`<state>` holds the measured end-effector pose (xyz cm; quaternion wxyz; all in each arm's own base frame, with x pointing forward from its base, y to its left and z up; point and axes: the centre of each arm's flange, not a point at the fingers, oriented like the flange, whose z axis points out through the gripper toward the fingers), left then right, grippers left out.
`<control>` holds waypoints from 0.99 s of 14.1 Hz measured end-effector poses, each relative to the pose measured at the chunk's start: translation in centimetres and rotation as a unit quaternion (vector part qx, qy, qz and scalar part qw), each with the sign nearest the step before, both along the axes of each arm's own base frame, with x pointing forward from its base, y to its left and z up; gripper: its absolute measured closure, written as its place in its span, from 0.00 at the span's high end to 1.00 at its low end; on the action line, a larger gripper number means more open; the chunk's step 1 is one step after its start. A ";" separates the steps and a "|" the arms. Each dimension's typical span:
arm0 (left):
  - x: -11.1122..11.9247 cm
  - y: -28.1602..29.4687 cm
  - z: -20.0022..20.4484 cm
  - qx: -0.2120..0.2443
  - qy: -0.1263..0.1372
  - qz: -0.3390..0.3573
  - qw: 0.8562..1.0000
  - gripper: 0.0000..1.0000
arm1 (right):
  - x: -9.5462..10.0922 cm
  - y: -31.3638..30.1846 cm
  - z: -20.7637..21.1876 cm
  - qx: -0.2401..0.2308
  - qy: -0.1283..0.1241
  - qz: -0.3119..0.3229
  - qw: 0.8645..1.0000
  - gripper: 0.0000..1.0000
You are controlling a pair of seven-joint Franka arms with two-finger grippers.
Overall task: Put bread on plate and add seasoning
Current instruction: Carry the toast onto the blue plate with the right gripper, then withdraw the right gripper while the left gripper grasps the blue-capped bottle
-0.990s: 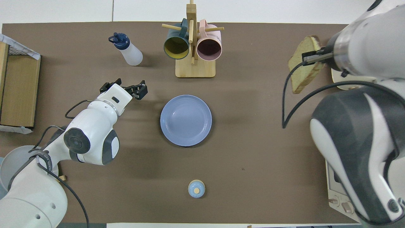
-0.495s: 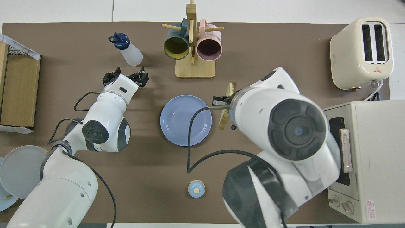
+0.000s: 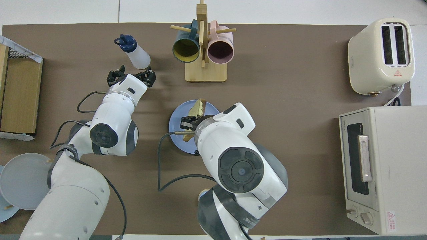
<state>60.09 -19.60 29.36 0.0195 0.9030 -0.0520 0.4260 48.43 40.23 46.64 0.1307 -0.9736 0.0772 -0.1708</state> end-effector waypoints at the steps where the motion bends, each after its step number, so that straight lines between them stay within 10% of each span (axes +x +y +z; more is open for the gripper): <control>1: 0.3 -0.3 0.1 0.000 -0.004 -0.002 1.000 1.00 | 0.0 0.5 -0.8 0.000 0.000 0.004 1.000 0.07; 14: 4.1 -0.1 0.8 0.002 -0.013 0.015 1.000 1.00 | -2.0 0.3 -5.5 -0.003 -0.043 0.085 0.995 0.07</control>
